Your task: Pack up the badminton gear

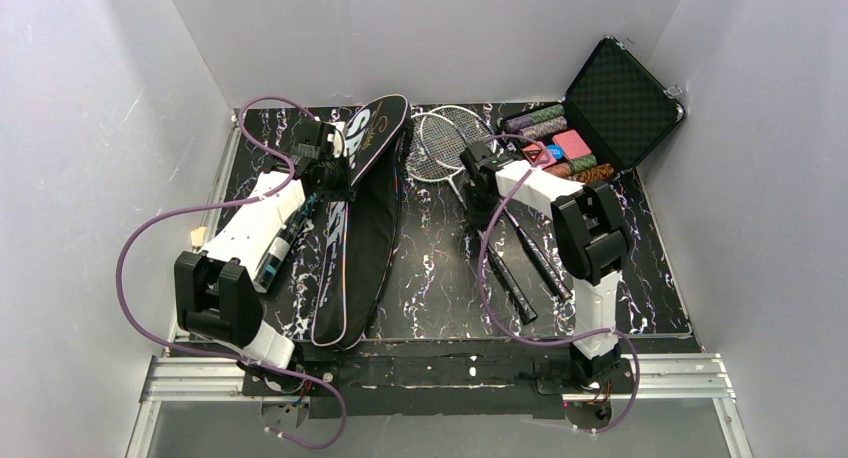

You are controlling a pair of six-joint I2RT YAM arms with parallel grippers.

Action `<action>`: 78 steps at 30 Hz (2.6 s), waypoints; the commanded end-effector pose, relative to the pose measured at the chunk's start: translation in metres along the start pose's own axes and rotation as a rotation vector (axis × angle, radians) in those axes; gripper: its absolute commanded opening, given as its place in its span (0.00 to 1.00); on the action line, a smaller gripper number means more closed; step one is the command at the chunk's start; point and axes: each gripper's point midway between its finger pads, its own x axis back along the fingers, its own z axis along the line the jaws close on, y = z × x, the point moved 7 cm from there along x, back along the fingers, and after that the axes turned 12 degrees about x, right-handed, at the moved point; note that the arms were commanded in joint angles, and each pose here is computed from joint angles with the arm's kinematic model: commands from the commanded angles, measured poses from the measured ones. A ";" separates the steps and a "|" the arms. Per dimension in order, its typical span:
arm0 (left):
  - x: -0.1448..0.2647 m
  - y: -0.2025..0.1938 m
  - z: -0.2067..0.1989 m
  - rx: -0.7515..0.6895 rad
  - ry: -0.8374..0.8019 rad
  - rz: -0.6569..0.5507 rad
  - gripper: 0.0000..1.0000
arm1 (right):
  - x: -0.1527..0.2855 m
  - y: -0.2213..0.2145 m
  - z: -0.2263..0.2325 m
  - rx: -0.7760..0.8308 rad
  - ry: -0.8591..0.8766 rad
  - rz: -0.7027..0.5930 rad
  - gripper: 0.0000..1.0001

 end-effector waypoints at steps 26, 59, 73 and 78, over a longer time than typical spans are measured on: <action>0.022 0.008 0.000 -0.011 -0.031 -0.060 0.00 | -0.011 0.037 0.026 0.169 -0.093 -0.109 0.32; -0.010 0.008 -0.005 0.002 -0.058 0.033 0.00 | 0.159 -0.166 0.078 0.348 -0.012 -0.065 0.01; -0.015 -0.004 -0.019 -0.021 -0.128 0.078 0.00 | 0.155 -0.154 0.142 0.493 0.049 -0.051 0.01; -0.005 -0.008 -0.030 -0.029 -0.228 0.104 0.00 | 0.140 -0.128 0.163 0.547 0.027 -0.064 0.01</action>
